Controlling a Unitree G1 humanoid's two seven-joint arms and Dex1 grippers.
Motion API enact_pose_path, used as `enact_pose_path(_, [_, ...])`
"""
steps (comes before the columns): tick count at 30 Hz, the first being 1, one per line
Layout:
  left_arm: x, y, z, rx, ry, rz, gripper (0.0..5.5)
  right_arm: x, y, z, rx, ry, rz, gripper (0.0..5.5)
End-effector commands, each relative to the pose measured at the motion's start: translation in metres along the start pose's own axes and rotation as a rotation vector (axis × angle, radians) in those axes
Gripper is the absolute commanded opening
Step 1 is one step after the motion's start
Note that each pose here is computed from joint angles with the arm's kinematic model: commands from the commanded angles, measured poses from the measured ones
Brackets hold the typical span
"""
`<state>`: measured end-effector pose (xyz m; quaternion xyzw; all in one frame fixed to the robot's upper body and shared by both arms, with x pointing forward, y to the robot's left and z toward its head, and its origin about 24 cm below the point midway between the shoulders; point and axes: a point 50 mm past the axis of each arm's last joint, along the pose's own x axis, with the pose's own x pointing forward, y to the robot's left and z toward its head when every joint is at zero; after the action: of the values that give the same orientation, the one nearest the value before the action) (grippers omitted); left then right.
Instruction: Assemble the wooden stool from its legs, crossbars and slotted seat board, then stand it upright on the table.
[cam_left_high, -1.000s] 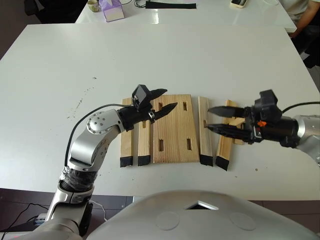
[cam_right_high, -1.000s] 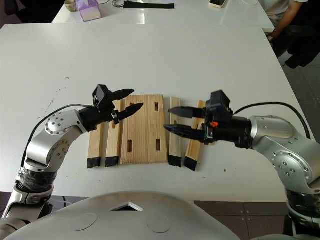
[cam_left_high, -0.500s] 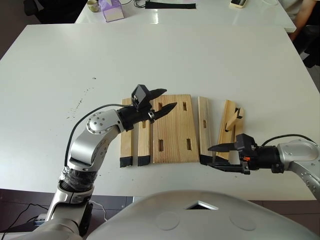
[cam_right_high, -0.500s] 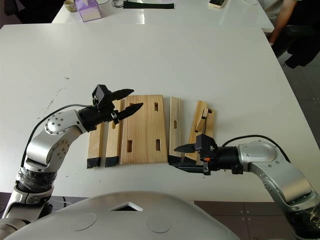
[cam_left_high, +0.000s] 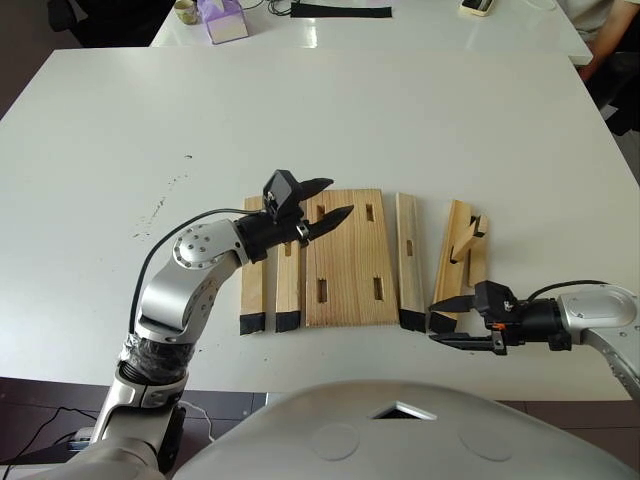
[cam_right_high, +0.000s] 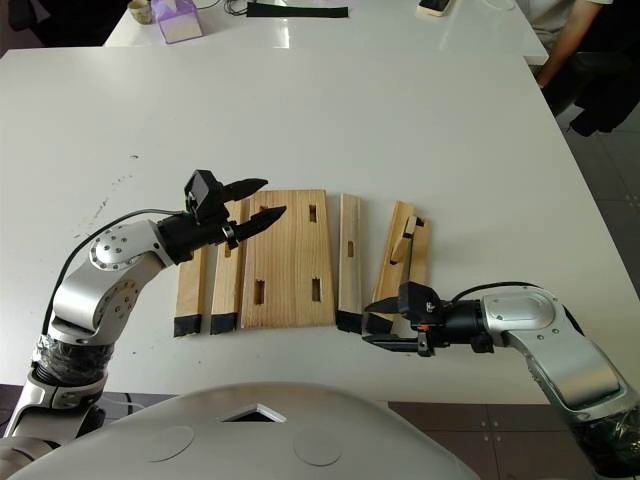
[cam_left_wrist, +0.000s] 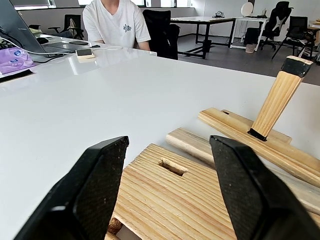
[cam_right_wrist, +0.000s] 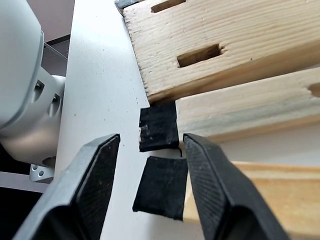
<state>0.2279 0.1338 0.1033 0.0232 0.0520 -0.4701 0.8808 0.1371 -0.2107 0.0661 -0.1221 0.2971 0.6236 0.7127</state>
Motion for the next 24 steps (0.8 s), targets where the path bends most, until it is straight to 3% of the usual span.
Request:
enact_pose_path(1, [-0.001, 0.000, -0.001, 0.008, 0.009, 0.013, 3.01, -0.003, -0.002, -0.003, -0.024, 0.039, 0.002, 2.35])
enact_pose_path(24, [0.000, -0.001, -0.003, 0.008, 0.006, 0.035, 3.01, -0.028, -0.032, -0.013, -0.146, 0.201, -0.106, 2.35])
